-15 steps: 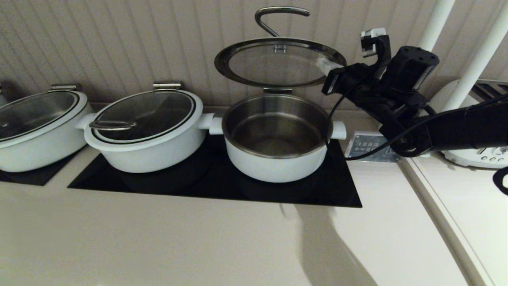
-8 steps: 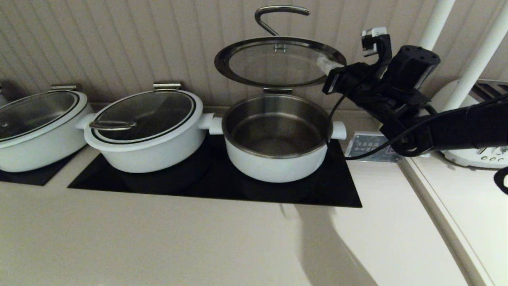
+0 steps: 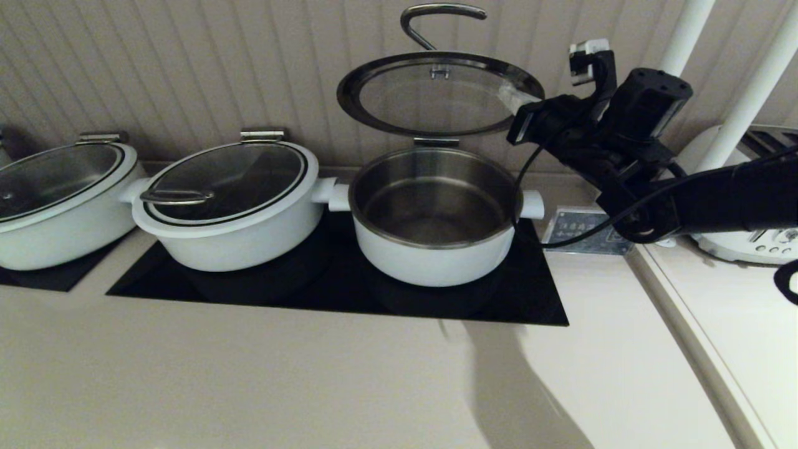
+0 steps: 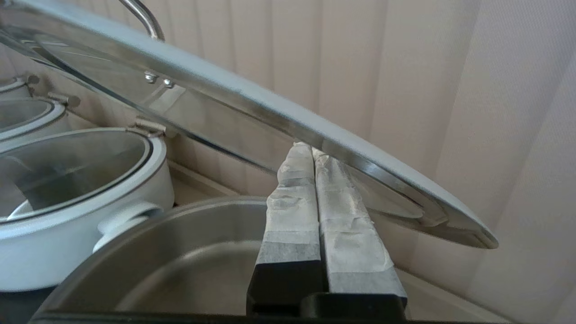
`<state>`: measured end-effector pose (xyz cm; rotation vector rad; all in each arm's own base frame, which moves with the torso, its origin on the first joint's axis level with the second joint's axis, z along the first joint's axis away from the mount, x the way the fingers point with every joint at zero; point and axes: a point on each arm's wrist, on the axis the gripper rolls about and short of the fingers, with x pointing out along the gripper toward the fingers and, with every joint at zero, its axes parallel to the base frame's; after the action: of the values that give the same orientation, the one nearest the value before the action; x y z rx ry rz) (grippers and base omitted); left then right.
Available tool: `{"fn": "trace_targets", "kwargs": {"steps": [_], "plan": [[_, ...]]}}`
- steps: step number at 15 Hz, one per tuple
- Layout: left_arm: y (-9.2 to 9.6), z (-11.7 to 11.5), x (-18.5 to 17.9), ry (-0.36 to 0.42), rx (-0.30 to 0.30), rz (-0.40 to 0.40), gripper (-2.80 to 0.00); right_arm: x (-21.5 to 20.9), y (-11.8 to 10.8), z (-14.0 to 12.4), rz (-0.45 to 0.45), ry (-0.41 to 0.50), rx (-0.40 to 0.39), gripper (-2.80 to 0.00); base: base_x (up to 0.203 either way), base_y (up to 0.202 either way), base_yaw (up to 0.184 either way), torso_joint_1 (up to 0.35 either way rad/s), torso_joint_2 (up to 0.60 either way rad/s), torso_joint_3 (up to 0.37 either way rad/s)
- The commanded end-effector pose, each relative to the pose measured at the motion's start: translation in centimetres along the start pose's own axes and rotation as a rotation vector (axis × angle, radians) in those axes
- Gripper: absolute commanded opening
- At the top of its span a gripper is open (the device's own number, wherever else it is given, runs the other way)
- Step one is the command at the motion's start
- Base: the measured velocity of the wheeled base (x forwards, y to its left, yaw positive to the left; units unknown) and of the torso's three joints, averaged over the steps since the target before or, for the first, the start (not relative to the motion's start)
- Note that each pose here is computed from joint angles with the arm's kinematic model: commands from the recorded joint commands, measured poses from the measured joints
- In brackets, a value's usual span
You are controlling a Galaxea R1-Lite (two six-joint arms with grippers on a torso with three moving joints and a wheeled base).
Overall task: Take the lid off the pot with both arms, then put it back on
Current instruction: Open the pot lid completely
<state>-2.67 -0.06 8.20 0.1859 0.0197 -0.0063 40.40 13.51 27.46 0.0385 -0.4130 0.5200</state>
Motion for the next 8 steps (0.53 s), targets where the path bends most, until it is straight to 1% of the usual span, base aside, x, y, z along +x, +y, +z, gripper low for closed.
{"fn": "trace_targets", "kwargs": {"steps": [1,3,8], "plan": [[-0.17,-0.69,0.23,0.018,0.003,-0.024,-2.80,0.19,-0.02,0.20,0.003,-0.007,-0.001,-2.80,0.000,0.000,0.000,0.000,0.00,0.000],[-0.16,-0.50,0.30,-0.016,0.006,-0.025,-2.80,0.39,-0.08,0.60,0.003,-0.013,-0.002,-2.80,0.000,0.000,0.000,0.000,0.00,0.000],[-0.16,-0.57,0.33,-0.013,-0.011,-0.021,-2.80,0.37,-0.07,0.77,0.003,-0.017,-0.003,-2.80,0.000,0.000,0.000,0.000,0.00,0.000]]}}
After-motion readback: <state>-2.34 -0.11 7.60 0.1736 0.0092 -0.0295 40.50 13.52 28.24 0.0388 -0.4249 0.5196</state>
